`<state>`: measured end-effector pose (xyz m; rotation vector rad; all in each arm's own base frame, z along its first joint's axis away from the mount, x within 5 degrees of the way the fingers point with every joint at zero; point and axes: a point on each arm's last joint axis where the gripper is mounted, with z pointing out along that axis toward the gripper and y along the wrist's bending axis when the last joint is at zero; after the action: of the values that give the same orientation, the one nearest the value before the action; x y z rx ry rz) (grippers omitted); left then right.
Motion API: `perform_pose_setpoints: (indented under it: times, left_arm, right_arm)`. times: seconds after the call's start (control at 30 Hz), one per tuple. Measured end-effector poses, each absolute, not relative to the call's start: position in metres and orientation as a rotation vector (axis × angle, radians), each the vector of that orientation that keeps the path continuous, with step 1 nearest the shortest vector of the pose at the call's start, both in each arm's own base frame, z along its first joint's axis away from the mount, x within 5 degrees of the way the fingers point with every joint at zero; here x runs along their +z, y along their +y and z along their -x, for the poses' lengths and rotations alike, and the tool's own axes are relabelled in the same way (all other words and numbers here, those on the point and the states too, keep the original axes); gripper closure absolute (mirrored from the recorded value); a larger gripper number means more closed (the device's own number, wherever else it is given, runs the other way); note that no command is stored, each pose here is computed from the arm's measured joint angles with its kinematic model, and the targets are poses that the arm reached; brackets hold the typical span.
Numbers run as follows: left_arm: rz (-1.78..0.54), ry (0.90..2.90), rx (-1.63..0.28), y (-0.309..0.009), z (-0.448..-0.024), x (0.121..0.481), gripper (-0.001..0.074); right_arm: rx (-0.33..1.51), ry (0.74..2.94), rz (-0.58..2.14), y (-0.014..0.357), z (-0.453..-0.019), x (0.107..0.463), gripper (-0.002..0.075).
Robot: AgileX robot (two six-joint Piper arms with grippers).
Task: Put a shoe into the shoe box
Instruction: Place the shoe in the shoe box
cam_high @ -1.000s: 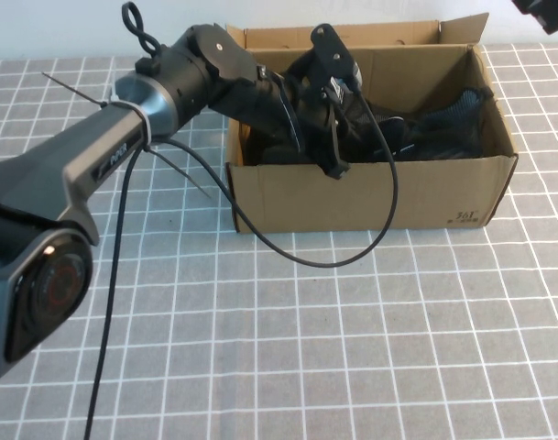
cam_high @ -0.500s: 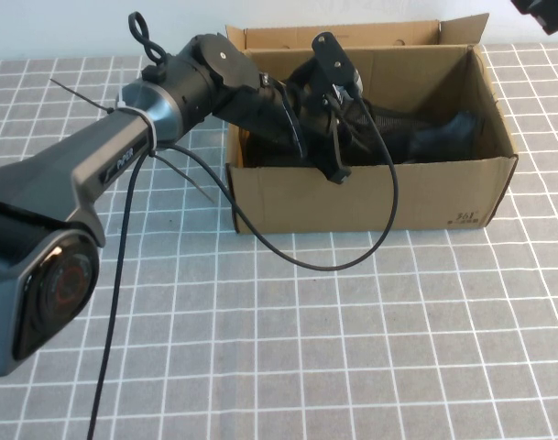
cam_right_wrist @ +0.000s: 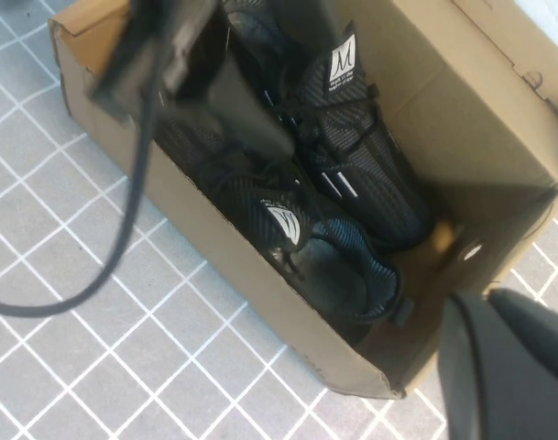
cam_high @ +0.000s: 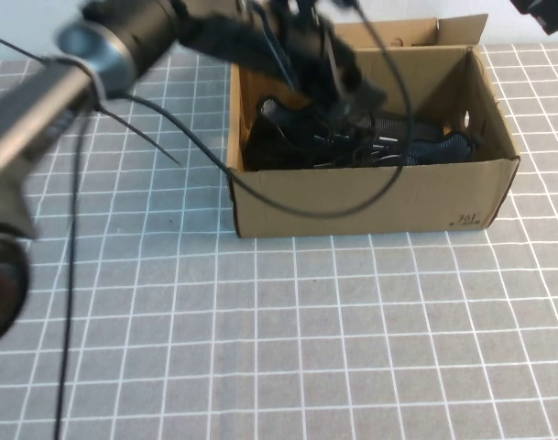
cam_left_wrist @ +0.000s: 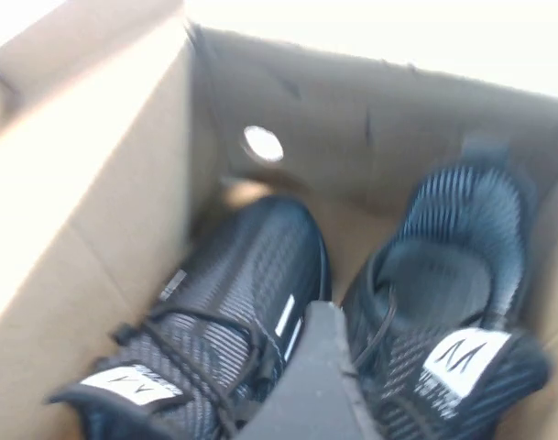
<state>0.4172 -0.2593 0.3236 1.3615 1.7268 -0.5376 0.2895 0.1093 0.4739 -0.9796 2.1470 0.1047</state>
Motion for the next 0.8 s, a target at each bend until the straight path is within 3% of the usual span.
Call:
perform_pose_setpoints:
  times: [0.1, 0.2, 0.27, 0.37, 0.57, 0.8]
  left_arm:
    - [-1.285, 1.745, -0.521, -0.249, -0.402, 0.361, 0.0258]
    - [-1.217, 1.747, -0.518, -0.239, -0.386, 0.392, 0.0417]
    - [-1.197, 1.733, -0.518, -0.233, -0.374, 0.411, 0.0564]
    - [-1.209, 1.710, -0.487, -0.224, -0.359, 0.431, 0.0685]
    - [-1.175, 1.721, -0.407, -0.202, -0.327, 0.468, 0.0731]
    - [-1.051, 1.737, -0.333, -0.173, -0.286, 0.486, 0.0735]
  right_arm:
    - [0.115, 2.150, 0.950, 0.108, -0.286, 0.477, 0.0742]
    - [0.128, 2.136, 0.903, 0.105, -0.275, 0.487, 0.0742]
    - [0.140, 2.116, 0.860, 0.100, -0.262, 0.497, 0.0742]
    - [0.159, 2.081, 0.797, 0.093, -0.238, 0.513, 0.0742]
    - [0.209, 2.071, 0.707, 0.076, -0.186, 0.518, 0.0742]
    - [0.248, 2.108, 0.682, 0.053, -0.111, 0.480, 0.0742]
